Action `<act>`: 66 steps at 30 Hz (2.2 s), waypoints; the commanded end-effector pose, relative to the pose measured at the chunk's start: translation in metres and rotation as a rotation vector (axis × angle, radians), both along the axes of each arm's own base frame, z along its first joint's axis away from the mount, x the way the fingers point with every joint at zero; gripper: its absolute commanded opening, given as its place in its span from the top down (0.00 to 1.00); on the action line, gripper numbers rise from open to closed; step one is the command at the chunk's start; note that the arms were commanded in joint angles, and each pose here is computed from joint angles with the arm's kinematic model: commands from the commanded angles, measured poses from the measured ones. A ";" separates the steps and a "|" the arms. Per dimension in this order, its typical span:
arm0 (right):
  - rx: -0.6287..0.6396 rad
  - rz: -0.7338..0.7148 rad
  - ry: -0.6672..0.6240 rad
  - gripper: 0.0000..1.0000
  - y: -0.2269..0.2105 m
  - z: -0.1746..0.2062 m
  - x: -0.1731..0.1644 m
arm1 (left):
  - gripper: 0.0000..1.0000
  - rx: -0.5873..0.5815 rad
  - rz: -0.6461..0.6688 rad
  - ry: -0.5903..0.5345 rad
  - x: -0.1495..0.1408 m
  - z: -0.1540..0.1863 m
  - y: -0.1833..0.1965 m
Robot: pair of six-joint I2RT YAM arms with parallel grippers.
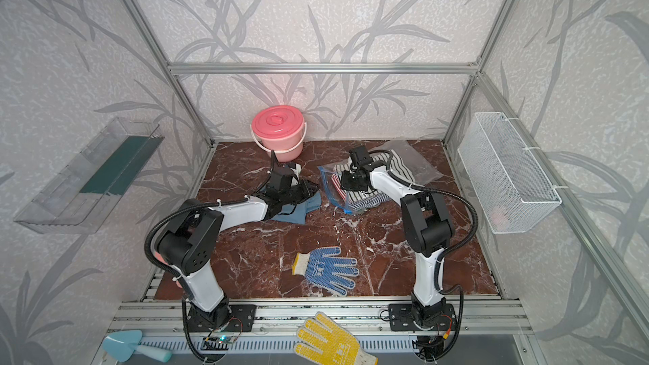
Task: Take the tank top out of the vacuum bag
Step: Take out the tank top from the vacuum bag.
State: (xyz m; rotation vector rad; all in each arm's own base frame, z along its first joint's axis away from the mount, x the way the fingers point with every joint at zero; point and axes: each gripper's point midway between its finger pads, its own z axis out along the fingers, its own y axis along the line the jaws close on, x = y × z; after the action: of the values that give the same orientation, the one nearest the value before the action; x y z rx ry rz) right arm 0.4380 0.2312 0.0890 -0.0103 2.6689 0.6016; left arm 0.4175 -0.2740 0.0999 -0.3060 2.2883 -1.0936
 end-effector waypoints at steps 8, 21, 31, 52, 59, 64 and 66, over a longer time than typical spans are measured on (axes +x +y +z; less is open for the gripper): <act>0.069 0.019 -0.069 1.00 0.011 0.032 0.009 | 0.69 -0.127 -0.049 -0.046 0.014 0.009 -0.039; 0.128 0.000 -0.072 1.00 0.015 0.036 0.006 | 0.67 -0.120 -0.055 -0.028 0.032 -0.008 -0.058; 0.166 0.000 -0.067 1.00 0.018 0.033 0.003 | 0.68 -0.122 -0.044 -0.030 0.045 -0.019 -0.068; 0.172 0.013 -0.057 1.00 0.018 0.027 0.002 | 0.67 -0.133 -0.041 -0.021 0.061 -0.040 -0.085; 0.178 0.000 -0.049 1.00 0.012 0.025 0.002 | 0.68 -0.139 -0.045 -0.014 0.058 -0.044 -0.096; 0.178 -0.001 -0.048 1.00 0.011 0.024 0.002 | 0.69 -0.139 -0.047 -0.005 0.055 -0.037 -0.096; 0.177 -0.002 -0.047 1.00 0.010 0.024 0.002 | 0.69 -0.126 -0.043 -0.012 0.051 -0.030 -0.093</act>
State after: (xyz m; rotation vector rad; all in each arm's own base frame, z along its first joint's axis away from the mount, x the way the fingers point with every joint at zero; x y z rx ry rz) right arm 0.4400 0.2405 0.0917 0.0420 2.6093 0.7865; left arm 0.4718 -0.3613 0.0524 -0.3098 2.2491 -1.2440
